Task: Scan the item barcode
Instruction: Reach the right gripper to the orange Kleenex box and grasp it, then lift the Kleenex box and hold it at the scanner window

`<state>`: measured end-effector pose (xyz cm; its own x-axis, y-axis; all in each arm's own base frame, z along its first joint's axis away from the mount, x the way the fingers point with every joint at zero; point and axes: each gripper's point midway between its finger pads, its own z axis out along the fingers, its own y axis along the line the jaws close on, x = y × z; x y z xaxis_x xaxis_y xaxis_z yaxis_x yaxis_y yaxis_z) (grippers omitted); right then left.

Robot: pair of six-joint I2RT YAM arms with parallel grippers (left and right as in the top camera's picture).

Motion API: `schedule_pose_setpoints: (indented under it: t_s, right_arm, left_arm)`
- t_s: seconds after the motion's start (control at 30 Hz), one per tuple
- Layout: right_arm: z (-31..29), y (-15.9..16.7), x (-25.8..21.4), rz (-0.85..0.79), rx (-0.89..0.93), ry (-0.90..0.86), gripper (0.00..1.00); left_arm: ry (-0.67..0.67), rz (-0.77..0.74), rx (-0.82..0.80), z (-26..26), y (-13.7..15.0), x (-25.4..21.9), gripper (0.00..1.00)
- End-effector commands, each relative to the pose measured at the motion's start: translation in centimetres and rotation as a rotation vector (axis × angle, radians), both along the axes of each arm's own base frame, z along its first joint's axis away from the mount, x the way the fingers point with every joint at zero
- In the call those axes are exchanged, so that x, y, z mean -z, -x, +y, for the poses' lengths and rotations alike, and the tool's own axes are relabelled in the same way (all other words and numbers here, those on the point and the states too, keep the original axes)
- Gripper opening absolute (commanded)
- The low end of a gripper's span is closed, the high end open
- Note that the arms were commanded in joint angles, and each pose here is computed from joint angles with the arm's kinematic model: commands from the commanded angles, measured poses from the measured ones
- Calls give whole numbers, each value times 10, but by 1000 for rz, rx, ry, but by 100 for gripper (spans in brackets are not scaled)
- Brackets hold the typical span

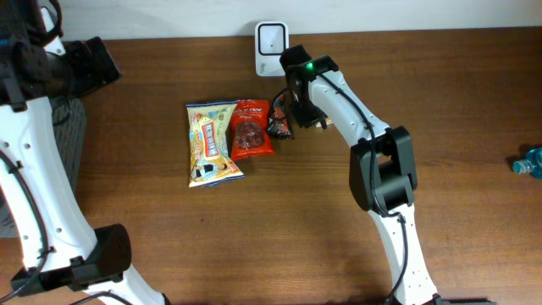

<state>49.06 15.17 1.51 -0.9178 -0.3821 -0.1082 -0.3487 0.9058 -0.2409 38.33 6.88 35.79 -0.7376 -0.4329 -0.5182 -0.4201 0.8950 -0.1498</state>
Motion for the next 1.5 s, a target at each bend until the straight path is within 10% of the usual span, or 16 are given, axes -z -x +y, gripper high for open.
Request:
schedule_pose_setpoints:
  t_s: [0.0, 0.2, 0.43, 0.53, 0.57, 0.63, 0.77, 1.0, 1.3, 1.4, 1.47]
  right_arm:
    - [-1, 2, 3, 5, 68, -16, 4]
    - [30, 2, -92, 84, 125, -512, 4]
    - [35, 52, -55, 487, 180, -1076, 4]
    - [-6, 55, -7, 503, 358, -1026, 12]
    - [-29, 51, 4, 474, 403, -945, 39]
    - [-91, 41, 6, 388, 488, -727, 59]
    - [-150, 24, -48, 251, 531, -524, 69]
    - [-66, 34, -42, 327, 229, -573, 79]
    - [-47, 44, 28, 351, 195, -559, 55]
    - [-44, 44, 25, 359, 237, -585, 6]
    - [-27, 38, -1, 366, 239, -730, 4]
  left_arm:
    - [-11, -3, 1, 2, 1, -2, 99]
    - [-11, -3, 1, 2, 1, -2, 99]
    - [-11, -3, 1, 2, 1, -2, 99]
    - [-11, -3, 1, 2, 1, -2, 99]
    - [-11, -2, 1, 2, 1, -2, 99]
    - [-11, -3, 1, 2, 1, -2, 99]
    - [-11, -2, 1, 2, 1, -2, 99]
    - [-11, -3, 1, 2, 1, -2, 99]
    - [-11, -3, 1, 2, 1, -2, 99]
    - [-11, -2, 1, 2, 1, -2, 99]
    - [-11, -3, 1, 2, 1, -2, 99]
